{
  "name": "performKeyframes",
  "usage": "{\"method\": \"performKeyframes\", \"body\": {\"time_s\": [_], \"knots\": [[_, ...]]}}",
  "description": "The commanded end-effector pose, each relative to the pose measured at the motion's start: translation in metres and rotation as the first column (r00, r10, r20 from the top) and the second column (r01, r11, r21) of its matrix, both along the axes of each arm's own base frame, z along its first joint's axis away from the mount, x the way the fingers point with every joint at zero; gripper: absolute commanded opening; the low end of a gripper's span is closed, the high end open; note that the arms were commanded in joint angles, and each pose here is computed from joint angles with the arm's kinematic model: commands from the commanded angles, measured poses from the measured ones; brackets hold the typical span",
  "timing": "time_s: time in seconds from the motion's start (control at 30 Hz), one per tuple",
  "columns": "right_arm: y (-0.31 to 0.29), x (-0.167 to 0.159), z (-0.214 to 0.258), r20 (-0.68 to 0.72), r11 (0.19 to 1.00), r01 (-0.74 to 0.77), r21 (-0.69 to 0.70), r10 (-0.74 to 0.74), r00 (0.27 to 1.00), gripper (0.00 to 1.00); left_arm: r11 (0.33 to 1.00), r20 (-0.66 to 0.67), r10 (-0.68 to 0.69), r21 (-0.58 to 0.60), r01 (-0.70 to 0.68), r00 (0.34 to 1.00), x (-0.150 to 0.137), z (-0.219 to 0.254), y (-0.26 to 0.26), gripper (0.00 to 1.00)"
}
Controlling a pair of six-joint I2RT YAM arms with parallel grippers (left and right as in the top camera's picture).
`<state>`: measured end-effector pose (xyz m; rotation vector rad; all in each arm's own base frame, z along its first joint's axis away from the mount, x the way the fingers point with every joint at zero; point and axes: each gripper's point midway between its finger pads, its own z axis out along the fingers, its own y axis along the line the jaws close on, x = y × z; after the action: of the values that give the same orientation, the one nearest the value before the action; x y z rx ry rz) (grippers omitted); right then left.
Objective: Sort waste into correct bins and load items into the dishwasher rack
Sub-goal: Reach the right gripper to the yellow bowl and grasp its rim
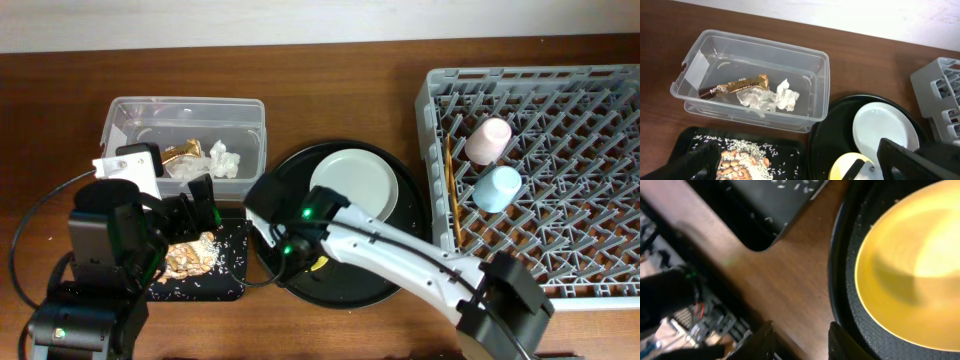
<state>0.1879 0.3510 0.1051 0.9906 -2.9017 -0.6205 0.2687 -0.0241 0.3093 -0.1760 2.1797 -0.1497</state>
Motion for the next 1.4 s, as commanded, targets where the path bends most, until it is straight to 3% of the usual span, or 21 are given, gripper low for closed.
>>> {"method": "performKeyframes", "body": {"time_s": [0.0,0.2,0.27,0.7,0.83,0.9,1.1,1.37], "knots": [[-0.005,0.019,-0.006,0.065,0.991,0.129,-0.044,-0.126,0.99,0.34,1.0,0.017,0.022,-0.002,-0.022,1.0,0.0,0.006,0.004,0.99],[-0.001,0.038,-0.018,0.139,0.977,0.214,-0.016,-0.21,0.968,0.37,1.0,0.017,0.022,-0.003,-0.022,1.0,0.0,0.006,0.004,1.0],[0.0,0.04,-0.024,0.147,0.975,0.223,-0.006,-0.219,0.965,0.43,1.0,0.017,0.022,-0.003,-0.022,1.0,0.0,0.006,0.004,0.99],[0.0,0.04,-0.067,0.17,0.97,0.235,0.066,-0.243,0.955,0.44,1.0,0.017,0.022,-0.003,-0.022,1.0,0.0,0.006,0.004,0.99],[0.0,0.041,-0.067,0.175,0.97,0.236,0.067,-0.244,0.954,0.44,1.0,0.017,0.022,-0.002,-0.022,1.0,0.0,0.006,0.004,0.99],[-0.001,0.043,-0.068,0.188,0.969,0.241,0.061,-0.248,0.95,0.37,1.0,0.017,0.022,-0.003,-0.022,1.0,0.0,0.006,0.004,0.99],[-0.003,0.044,-0.069,0.199,0.968,0.246,0.053,-0.252,0.947,0.32,1.0,0.017,0.022,-0.003,-0.022,1.0,0.0,0.006,0.004,0.99],[-0.005,0.043,-0.078,0.19,0.969,0.247,0.033,-0.248,0.95,0.31,1.0,0.017,0.023,-0.002,-0.022,1.0,0.0,0.006,0.004,0.99]]}}
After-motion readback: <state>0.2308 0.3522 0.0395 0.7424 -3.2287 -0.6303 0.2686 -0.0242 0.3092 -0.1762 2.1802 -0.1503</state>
